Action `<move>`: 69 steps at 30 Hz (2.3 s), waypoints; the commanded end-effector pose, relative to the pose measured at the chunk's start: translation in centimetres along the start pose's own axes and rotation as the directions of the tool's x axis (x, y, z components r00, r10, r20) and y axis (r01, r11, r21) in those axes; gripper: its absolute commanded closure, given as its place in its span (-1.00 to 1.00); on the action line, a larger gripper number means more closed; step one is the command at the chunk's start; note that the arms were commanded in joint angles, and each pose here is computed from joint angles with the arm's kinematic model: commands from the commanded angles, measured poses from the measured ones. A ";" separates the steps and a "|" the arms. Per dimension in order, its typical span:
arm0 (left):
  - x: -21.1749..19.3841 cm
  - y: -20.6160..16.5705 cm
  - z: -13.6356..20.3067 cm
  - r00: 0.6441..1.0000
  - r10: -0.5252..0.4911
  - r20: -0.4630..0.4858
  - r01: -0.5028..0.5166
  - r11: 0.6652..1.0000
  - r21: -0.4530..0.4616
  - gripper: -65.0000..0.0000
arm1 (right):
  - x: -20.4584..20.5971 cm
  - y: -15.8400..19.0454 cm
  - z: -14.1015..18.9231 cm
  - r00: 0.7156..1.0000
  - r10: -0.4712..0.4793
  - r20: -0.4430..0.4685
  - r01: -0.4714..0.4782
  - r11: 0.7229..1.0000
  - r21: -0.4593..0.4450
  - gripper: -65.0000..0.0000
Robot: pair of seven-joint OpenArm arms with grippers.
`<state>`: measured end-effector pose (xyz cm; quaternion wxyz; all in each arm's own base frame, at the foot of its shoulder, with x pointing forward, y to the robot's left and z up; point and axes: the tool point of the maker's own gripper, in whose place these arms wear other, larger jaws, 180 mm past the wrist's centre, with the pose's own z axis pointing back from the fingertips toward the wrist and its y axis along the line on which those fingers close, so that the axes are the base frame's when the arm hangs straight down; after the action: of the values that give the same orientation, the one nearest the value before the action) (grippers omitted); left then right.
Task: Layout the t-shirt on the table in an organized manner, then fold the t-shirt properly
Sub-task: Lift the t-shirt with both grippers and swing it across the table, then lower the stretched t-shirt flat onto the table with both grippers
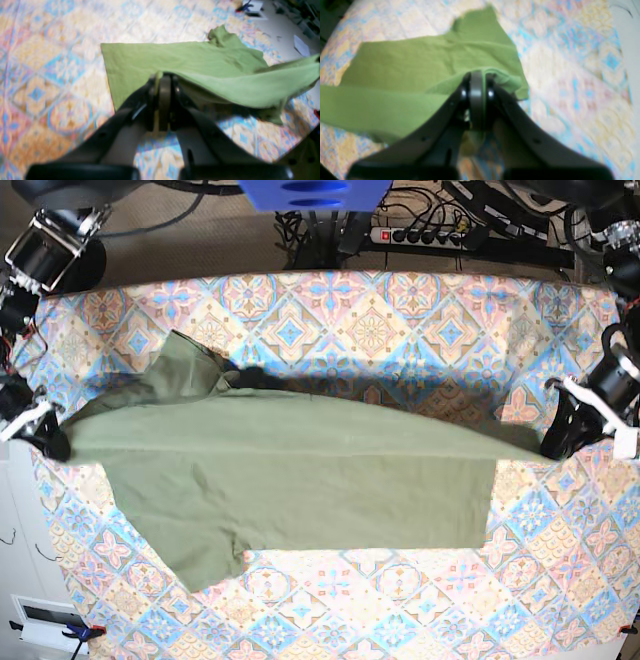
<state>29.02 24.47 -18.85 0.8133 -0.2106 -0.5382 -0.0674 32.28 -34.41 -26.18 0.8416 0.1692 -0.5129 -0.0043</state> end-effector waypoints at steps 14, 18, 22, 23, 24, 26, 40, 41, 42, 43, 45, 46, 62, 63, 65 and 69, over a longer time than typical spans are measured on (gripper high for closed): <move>-5.9 0.6 4.4 0.989 0.082 -0.126 -0.075 0.995 0.063 1.00 | -8.3 -3.7 7.5 0.971 -0.142 -0.191 0.109 0.979 -0.174 0.98; -8.1 0.2 5.3 0.976 0.107 -0.191 -0.095 0.993 0.068 1.00 | -10.5 -3.7 8.7 0.953 -0.161 -0.255 0.114 0.975 -0.191 0.98; -9.6 0.0 6.0 0.963 0.125 -0.239 -0.109 0.991 0.080 1.00 | -11.5 -3.8 9.5 0.943 -0.169 -0.287 0.113 0.973 -0.203 0.98; -10.0 0.0 6.2 0.959 0.130 -0.252 -0.112 0.990 0.083 1.00 | -12.0 -3.8 9.8 0.938 -0.173 -0.301 0.112 0.972 -0.207 0.98; -10.5 0.0 6.5 0.954 0.135 -0.269 -0.116 0.990 0.086 1.00 | -12.4 -3.8 10.2 0.933 -0.178 -0.313 0.114 0.971 -0.212 0.98; -11.1 0.0 7.0 0.946 0.144 -0.291 -0.121 0.988 0.096 1.00 | -13.1 -4.3 11.4 0.926 -0.194 -0.324 0.118 0.964 -0.239 0.98; -11.5 -0.3 7.4 0.934 0.099 -0.344 -0.081 0.995 0.064 1.00 | -12.5 -6.0 14.4 0.926 -0.234 -0.295 0.133 0.937 -0.324 0.97; -11.4 -0.3 7.3 0.935 0.096 -0.342 -0.079 0.995 0.062 1.00 | -12.5 -6.0 14.4 0.926 -0.234 -0.295 0.133 0.937 -0.324 0.97; -11.4 -0.3 7.3 0.936 0.097 -0.338 -0.081 0.995 0.062 1.00 | -12.5 -6.0 14.4 0.926 -0.235 -0.294 0.135 0.937 -0.323 0.97; -11.3 -0.3 7.2 0.937 0.098 -0.335 -0.082 0.995 0.061 1.00 | -12.6 -6.0 14.4 0.926 -0.236 -0.295 0.136 0.936 -0.324 0.97; -11.8 -0.7 7.0 0.933 0.103 -0.345 -0.092 0.995 0.049 1.00 | -12.7 -6.0 14.3 0.925 -0.240 -0.295 0.139 0.936 -0.324 0.97; -12.2 -1.1 6.9 0.929 0.107 -0.354 -0.100 0.994 0.039 1.00 | -12.8 -5.9 14.3 0.923 -0.241 -0.299 0.140 0.936 -0.323 0.97; -15.5 -0.9 8.1 0.828 -0.088 -0.554 0.080 0.996 -0.039 1.00 | -16.6 -4.4 14.9 0.862 -0.247 -0.443 0.123 0.949 -0.291 0.97; -15.3 -0.8 8.1 0.827 -0.100 -0.553 0.089 0.995 -0.046 1.00 | -16.6 -4.4 14.9 0.862 -0.248 -0.442 0.123 0.949 -0.292 0.97; -15.1 -0.8 7.9 0.830 -0.102 -0.548 0.092 0.995 -0.046 1.00 | -16.5 -4.4 14.8 0.864 -0.247 -0.439 0.123 0.949 -0.291 0.97; -14.5 -0.8 7.3 0.850 -0.100 -0.517 0.090 0.995 -0.044 1.00 | -15.7 -4.5 14.0 0.878 -0.238 -0.415 0.125 0.951 -0.282 0.97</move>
<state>15.89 25.08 -30.14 0.9277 -0.1677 -0.2924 -0.1603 12.06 -38.59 -36.94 0.9524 0.1214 -0.2531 -0.1192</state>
